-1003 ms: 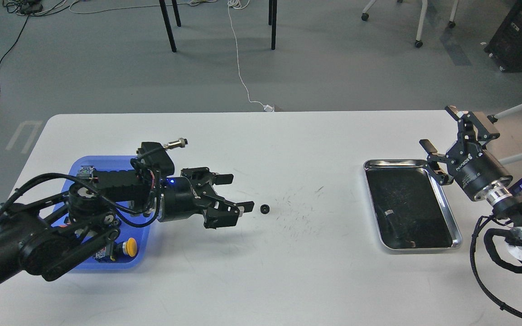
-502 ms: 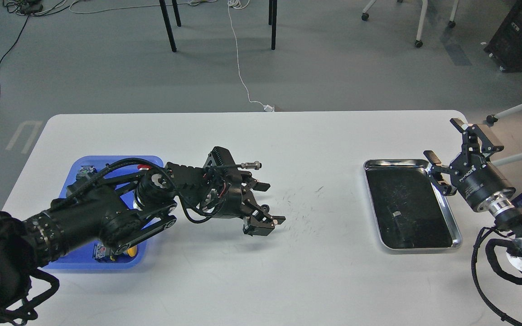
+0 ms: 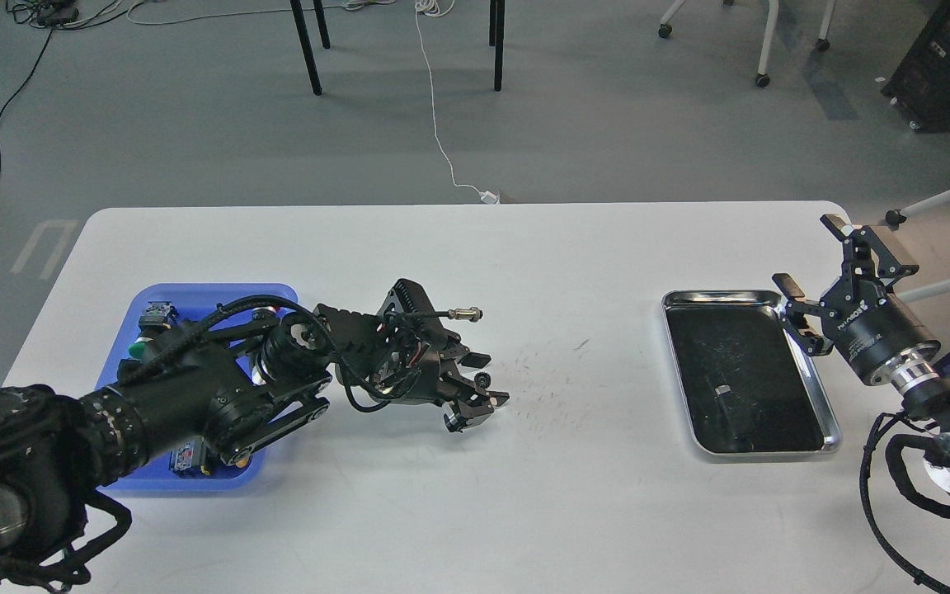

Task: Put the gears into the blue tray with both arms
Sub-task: 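Carry the gear to the blue tray and insert it into a part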

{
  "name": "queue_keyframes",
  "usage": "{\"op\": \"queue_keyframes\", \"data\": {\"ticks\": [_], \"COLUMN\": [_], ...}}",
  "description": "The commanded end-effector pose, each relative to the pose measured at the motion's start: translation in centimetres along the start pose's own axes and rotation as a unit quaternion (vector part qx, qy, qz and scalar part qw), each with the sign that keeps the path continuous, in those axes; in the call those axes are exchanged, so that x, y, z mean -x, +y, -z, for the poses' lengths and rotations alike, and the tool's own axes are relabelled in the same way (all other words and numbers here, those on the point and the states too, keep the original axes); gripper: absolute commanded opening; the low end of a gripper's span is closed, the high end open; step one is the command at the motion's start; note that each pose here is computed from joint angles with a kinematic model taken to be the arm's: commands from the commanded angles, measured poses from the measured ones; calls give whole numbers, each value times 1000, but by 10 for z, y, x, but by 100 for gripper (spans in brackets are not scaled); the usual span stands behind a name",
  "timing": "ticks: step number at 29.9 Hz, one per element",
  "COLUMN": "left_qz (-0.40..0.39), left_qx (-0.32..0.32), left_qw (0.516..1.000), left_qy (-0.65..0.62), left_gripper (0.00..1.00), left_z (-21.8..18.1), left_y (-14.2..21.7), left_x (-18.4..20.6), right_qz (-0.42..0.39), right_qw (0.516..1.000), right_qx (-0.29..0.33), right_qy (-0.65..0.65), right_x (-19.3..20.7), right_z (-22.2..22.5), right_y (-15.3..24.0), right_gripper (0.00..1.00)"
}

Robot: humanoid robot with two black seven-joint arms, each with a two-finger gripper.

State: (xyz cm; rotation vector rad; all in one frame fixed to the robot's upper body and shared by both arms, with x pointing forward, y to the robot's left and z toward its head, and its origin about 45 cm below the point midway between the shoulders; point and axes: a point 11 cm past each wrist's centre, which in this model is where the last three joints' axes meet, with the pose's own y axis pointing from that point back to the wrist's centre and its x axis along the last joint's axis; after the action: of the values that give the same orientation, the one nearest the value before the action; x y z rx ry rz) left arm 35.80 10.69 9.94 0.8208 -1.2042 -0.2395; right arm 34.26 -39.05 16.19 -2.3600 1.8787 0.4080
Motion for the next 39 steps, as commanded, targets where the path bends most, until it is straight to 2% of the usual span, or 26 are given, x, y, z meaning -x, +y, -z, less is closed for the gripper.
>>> {"op": "queue_keyframes", "data": {"ticks": [1, 2, 5, 11, 15, 19, 24, 27, 29, 31, 35, 39], "left_qz": [3, 4, 2, -20, -31, -40, -32, -8, 17, 38, 58, 57], "left_qx": [-4, -5, -6, -12, -23, -57, -149, -192, -210, -218, -220, -210], "left_qw": [1000, 1000, 1000, 1000, 999, 997, 987, 979, 974, 969, 965, 968], "left_qy": [3, 4, 3, -7, -32, -24, 45, 63, 87, 107, 129, 128], "left_gripper": [32, 26, 16, 11, 11, 12, 12, 12, 13, 13, 14, 15], "left_z": [3, 3, 4, 11, 25, 53, 102, 116, 116, 111, 102, 94], "left_y": [2, 3, 3, 13, 48, 106, 198, 237, 257, 268, 274, 266], "left_x": [4, 5, 6, 1, -11, -15, 24, 53, 86, 113, 141, 153], "right_qz": [2, 2, 6, 8, 10, 12, 15, 16, 17, 17, 18, 18], "right_qw": [1000, 1000, 1000, 1000, 1000, 1000, 1000, 1000, 1000, 1000, 1000, 1000], "right_qx": [2, 1, 2, 2, 1, 0, 1, 0, -1, -1, -2, -2], "right_qy": [-1, -2, -2, -3, -2, -2, -2, -1, -2, -2, -3, -3], "right_x": [1, 2, 4, 6, 7, 9, 10, 11, 12, 12, 13, 13], "right_z": [-1, -1, -2, -3, -2, -1, -2, -1, -2, -2, -1, -1], "right_y": [0, -1, -1, -2, -3, -5, -6, -6, -7, -7, -8, -8], "right_gripper": [96, 96, 96, 96, 96, 96, 96, 96, 96, 96, 96, 96]}}
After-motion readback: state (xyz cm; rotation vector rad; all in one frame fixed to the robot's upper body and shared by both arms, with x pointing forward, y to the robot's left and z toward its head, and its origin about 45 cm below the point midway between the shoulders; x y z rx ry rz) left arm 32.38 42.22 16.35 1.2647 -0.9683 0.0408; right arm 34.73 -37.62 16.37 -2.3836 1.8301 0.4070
